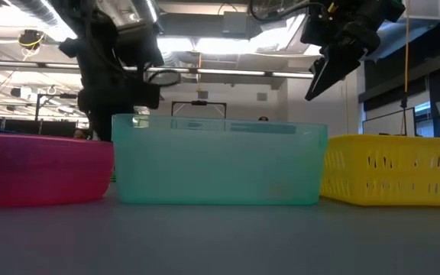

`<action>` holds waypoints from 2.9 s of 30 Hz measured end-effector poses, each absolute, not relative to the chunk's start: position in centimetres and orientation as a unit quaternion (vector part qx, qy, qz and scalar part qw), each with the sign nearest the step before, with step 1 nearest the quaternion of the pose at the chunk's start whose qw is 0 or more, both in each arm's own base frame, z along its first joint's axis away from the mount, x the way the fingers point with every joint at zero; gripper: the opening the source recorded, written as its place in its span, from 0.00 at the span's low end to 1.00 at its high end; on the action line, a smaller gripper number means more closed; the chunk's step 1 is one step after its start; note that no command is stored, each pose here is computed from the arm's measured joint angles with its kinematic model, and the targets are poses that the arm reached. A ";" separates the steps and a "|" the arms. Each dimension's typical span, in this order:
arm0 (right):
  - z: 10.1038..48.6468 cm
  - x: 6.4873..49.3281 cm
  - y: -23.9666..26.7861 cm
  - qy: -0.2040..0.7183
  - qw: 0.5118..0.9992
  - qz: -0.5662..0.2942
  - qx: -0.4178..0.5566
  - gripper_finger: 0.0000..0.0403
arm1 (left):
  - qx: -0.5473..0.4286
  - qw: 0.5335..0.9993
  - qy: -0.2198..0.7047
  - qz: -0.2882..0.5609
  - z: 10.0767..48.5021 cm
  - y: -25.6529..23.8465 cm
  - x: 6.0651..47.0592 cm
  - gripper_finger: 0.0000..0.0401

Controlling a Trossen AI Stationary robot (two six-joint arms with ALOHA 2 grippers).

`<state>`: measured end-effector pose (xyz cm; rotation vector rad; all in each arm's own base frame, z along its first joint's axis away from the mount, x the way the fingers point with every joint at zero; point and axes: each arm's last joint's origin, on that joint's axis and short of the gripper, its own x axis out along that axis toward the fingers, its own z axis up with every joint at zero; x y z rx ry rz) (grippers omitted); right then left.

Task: Sort Halloween decoration
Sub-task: Put the green skeleton toy into the blue bin

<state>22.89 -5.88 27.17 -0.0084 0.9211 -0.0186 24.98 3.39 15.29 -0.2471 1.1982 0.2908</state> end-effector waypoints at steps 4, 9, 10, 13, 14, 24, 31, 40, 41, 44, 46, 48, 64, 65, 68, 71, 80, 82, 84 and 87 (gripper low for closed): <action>27.2 22.9 -5.9 0.444 0.896 -0.009 -0.004 0.50 | -0.115 0.801 0.572 0.137 14.6 3.4 25.2 0.34; 27.2 22.9 -5.9 0.444 0.896 -0.009 -0.004 0.50 | -0.103 0.795 0.579 0.152 14.0 3.5 25.3 0.34; 27.2 22.9 -5.9 0.444 0.896 -0.009 -0.004 0.50 | -0.103 0.794 0.580 0.153 14.0 3.5 25.3 0.34; 27.2 22.9 -5.9 0.445 0.896 -0.009 -0.004 0.50 | -0.103 0.792 0.583 0.152 13.8 3.5 25.3 0.34; 27.2 22.9 -5.9 0.445 0.896 -0.009 -0.004 0.50 | -0.103 0.792 0.583 0.152 13.8 3.5 25.3 0.34; 27.2 22.9 -5.9 0.445 0.896 -0.009 -0.004 0.50 | -0.102 0.787 0.590 0.152 13.8 3.5 25.1 0.34; 27.2 22.9 -5.9 0.445 0.896 -0.009 -0.004 0.50 | -0.102 0.787 0.589 0.152 13.8 3.5 25.1 0.27; 27.2 22.9 -5.9 0.445 0.896 -0.009 -0.004 0.50 | -0.102 0.787 0.589 0.152 13.8 3.5 25.1 0.13; 27.2 22.9 -5.9 0.445 0.896 -0.009 -0.004 0.50 | -0.102 0.787 0.589 0.152 13.8 3.5 25.1 0.12; 27.2 22.9 -5.9 0.445 0.896 -0.009 -0.004 0.50 | -0.103 0.787 0.589 0.152 13.8 3.5 25.1 0.09; 27.2 22.9 -5.9 0.445 0.896 -0.009 -0.004 0.50 | -0.103 0.787 0.589 0.152 13.8 3.5 25.1 0.07; 27.2 22.9 -5.9 0.445 0.896 -0.009 -0.004 0.50 | -0.103 0.787 0.589 0.152 13.8 3.5 25.1 0.05; 27.2 22.9 -5.9 0.445 0.896 -0.008 -0.004 0.50 | -0.105 0.806 0.563 0.151 15.5 3.7 26.6 0.05; 27.2 22.9 -5.9 0.445 0.896 -0.009 -0.004 0.50 | -0.105 0.809 0.558 0.151 15.8 3.7 26.8 0.05; 27.2 22.9 -5.9 0.445 0.896 -0.008 -0.004 0.50 | -0.106 0.820 0.541 0.150 16.9 3.8 27.7 0.04; 27.2 22.9 -5.9 0.445 0.896 -0.008 -0.004 0.50 | -0.112 0.825 0.535 0.141 18.2 3.9 28.4 0.04; 27.2 22.9 -5.9 0.445 0.896 -0.008 -0.004 0.50 | -0.174 0.774 0.605 0.062 22.1 1.9 28.5 0.04; 27.2 22.9 -5.9 0.445 0.896 -0.008 -0.004 0.50 | -0.191 0.762 0.617 0.043 22.4 0.9 28.4 0.04; 27.2 22.9 -5.9 0.445 0.896 -0.008 -0.004 0.50 | -0.209 0.749 0.628 0.024 22.5 -0.2 28.2 0.04; 27.2 22.9 -5.9 0.445 0.896 -0.009 -0.004 0.50 | -0.230 0.727 0.647 0.004 22.6 -2.1 27.8 0.04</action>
